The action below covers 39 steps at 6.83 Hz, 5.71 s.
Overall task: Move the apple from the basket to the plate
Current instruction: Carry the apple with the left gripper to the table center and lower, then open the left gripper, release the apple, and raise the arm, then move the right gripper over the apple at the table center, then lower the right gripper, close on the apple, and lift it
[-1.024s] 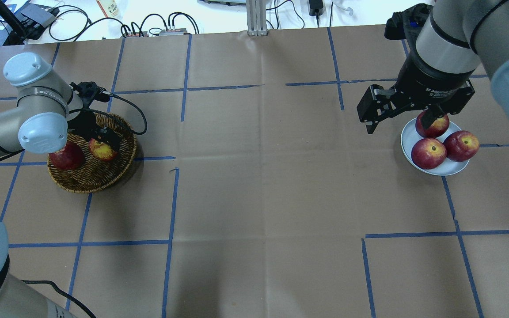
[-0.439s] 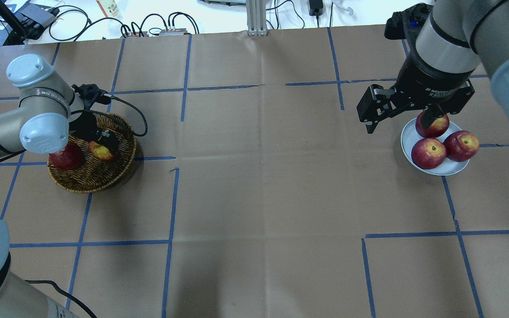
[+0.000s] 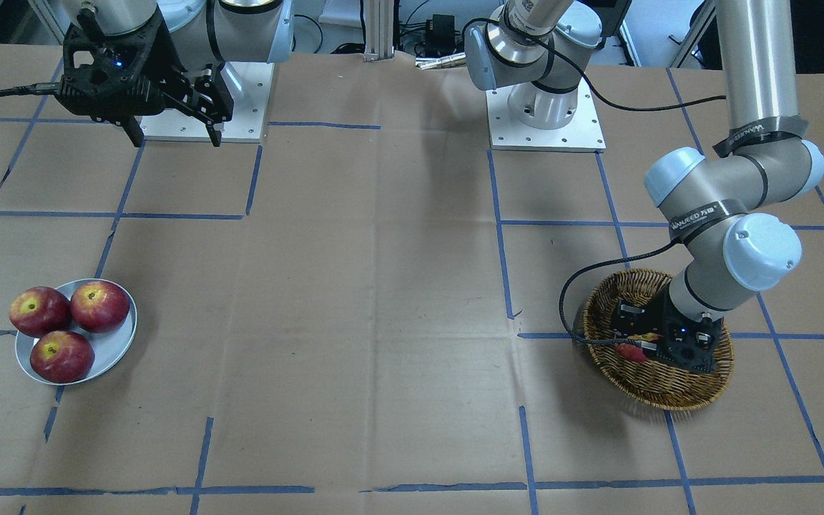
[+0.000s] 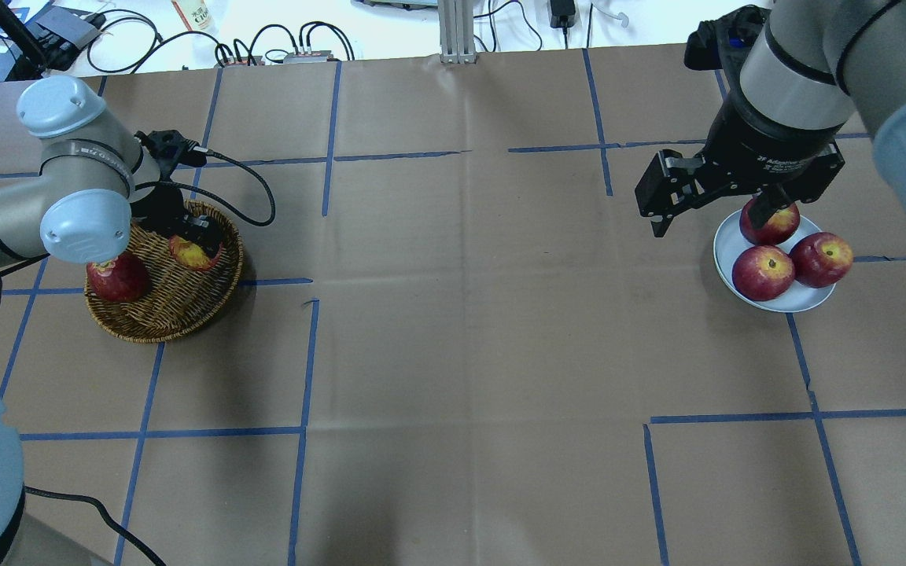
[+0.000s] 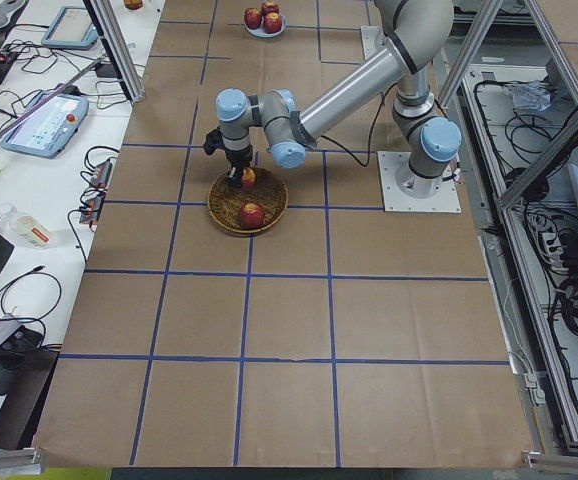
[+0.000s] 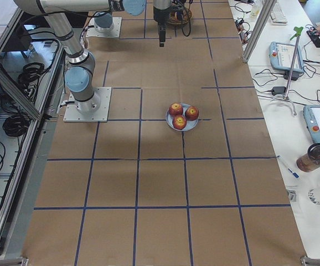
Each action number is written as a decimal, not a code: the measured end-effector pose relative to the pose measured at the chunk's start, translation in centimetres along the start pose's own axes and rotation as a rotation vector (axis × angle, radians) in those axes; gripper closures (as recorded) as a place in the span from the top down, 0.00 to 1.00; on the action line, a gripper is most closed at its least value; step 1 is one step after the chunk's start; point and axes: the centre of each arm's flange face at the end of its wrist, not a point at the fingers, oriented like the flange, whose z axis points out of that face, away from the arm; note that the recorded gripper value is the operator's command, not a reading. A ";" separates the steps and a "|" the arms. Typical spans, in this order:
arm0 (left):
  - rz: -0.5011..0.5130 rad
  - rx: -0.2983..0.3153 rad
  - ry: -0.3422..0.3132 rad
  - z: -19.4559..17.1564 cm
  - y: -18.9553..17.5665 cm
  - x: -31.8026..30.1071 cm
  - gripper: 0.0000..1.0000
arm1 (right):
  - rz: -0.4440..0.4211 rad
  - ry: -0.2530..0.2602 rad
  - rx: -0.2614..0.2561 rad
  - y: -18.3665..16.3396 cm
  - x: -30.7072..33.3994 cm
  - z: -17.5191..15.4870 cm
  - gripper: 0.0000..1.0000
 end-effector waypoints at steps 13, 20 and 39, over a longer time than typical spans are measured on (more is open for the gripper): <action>-0.271 -0.026 0.052 4.7 -10.8 36.4 0.80 | 0.000 -0.001 -0.002 0.1 0.0 0.1 1.00; -0.274 0.010 0.050 -6.8 -8.9 32.5 0.99 | 0.000 0.000 -0.005 -0.2 0.0 0.2 1.00; -0.245 -0.096 0.057 -26.2 6.6 17.0 0.99 | 0.058 0.058 0.071 -14.4 -23.3 25.1 1.00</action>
